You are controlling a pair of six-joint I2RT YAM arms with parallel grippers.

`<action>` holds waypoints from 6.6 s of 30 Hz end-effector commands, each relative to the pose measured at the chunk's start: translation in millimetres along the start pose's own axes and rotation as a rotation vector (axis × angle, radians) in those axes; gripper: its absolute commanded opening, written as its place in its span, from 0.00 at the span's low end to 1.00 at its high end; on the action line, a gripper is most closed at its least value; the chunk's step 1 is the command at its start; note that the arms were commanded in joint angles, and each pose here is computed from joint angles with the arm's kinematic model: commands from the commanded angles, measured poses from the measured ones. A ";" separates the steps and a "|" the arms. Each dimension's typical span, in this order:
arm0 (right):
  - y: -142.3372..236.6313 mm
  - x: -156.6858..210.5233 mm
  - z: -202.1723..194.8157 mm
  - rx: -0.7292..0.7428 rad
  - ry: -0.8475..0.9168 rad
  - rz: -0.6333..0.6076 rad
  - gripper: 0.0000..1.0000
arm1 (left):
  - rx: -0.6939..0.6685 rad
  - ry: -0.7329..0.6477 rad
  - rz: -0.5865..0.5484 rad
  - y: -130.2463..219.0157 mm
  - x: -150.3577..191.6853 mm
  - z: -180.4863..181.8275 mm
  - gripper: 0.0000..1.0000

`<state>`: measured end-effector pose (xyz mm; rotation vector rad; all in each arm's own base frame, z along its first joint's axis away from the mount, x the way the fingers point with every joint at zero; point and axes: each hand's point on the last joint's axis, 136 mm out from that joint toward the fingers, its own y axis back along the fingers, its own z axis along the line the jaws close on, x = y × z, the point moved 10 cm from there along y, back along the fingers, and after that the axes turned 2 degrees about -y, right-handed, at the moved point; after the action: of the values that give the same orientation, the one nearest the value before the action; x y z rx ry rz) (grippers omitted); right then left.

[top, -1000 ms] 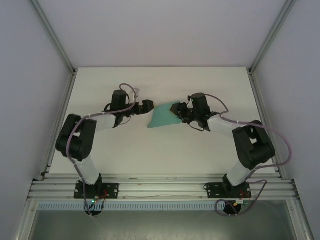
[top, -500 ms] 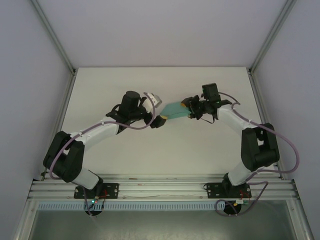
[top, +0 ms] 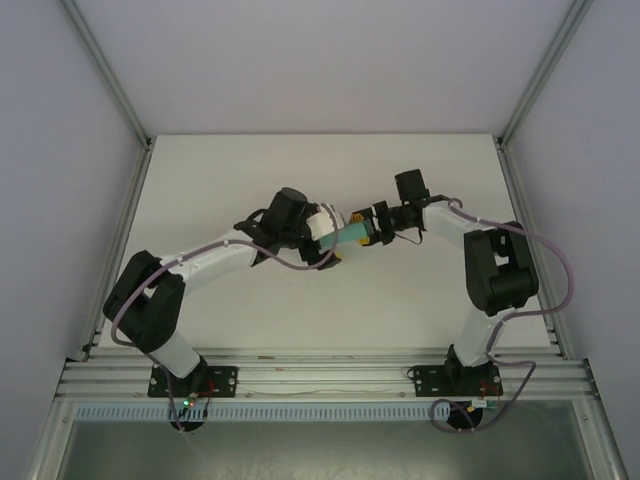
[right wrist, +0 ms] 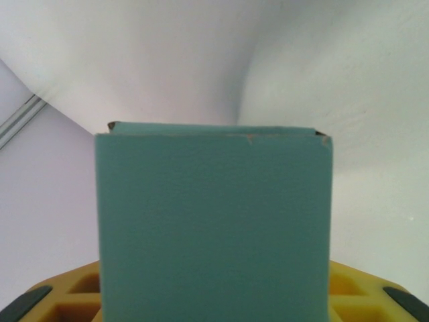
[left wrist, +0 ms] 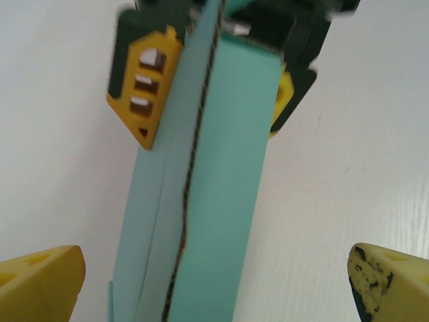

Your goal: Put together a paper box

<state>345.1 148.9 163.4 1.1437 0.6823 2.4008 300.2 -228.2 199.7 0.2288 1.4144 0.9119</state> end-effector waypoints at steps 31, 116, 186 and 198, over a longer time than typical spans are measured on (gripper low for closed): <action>56.3 29.6 -2.1 0.006 0.096 -0.209 1.00 | -0.026 -0.134 0.194 11.8 2.3 5.5 0.33; -8.1 74.1 -108.6 0.149 1.597 -0.683 0.00 | 0.226 0.056 0.418 -19.0 0.2 12.3 0.46; -16.5 99.8 -92.2 0.362 1.592 -0.717 0.00 | -0.159 0.962 0.417 43.4 2.5 3.3 0.00; -16.9 102.1 -92.4 0.335 1.563 -0.753 0.00 | -0.150 1.129 0.472 45.3 14.7 16.5 0.00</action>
<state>227.6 194.6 190.1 -1.1121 1.4188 1.9515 296.8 -178.4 227.8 -0.1204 2.2789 1.6536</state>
